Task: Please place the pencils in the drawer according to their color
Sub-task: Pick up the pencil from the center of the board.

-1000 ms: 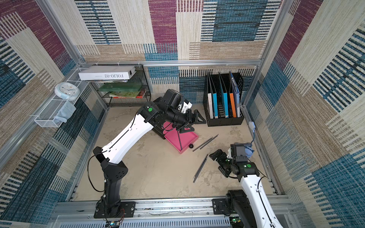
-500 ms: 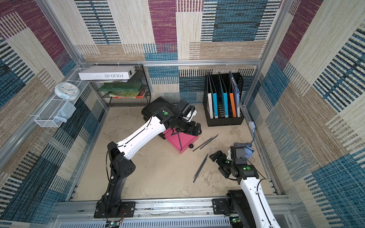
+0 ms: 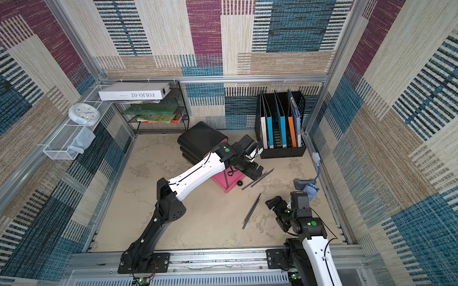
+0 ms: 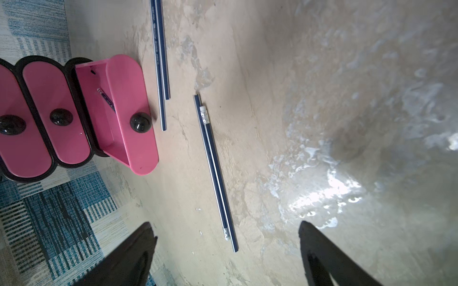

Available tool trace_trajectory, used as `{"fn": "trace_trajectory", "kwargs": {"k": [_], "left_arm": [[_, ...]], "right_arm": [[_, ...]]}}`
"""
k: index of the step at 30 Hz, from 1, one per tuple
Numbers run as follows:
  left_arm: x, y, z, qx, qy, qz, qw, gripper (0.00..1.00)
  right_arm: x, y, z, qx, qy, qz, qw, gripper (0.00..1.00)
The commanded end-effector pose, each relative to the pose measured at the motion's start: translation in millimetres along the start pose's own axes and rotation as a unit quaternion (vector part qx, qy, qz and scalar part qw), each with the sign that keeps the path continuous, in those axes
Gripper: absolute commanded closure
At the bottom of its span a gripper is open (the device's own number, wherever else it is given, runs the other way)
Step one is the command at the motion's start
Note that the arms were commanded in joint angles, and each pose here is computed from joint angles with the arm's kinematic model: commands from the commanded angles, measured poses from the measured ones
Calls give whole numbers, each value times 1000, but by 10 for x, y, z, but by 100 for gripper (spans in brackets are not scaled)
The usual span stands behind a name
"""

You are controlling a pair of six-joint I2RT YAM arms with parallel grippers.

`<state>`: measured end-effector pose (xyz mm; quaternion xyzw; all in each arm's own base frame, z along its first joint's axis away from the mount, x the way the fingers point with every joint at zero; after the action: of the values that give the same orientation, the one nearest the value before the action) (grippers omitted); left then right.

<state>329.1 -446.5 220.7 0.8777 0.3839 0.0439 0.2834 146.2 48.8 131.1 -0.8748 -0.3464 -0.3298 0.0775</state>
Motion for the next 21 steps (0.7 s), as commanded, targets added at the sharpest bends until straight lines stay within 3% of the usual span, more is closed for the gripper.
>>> {"fn": "trace_trajectory", "kwargs": {"k": [1, 15, 21], "left_arm": [[-77, 51, 156, -15, 22, 34, 999, 1], [90, 14, 835, -25, 90, 48, 994, 8], [142, 0, 990, -29, 107, 61, 992, 23]], "right_arm": [[-85, -27, -15, -2, -20, 9, 1000, 6], [-178, -146, 5, 23, -17, 6, 1000, 6], [-169, -160, 2, 27, -12, 2, 1000, 6]]}}
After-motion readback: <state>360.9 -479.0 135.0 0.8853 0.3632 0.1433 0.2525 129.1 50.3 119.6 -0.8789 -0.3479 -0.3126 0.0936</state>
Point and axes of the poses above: each gripper's point midway between its finger pads, its own z axis out along the fingers, its own x axis along the line the jaws close on, y = z × x, the point moved 5 cm from there along -z, back along the fingers, and after that the axes turned 1 degree about -z, right-handed, at the moved point
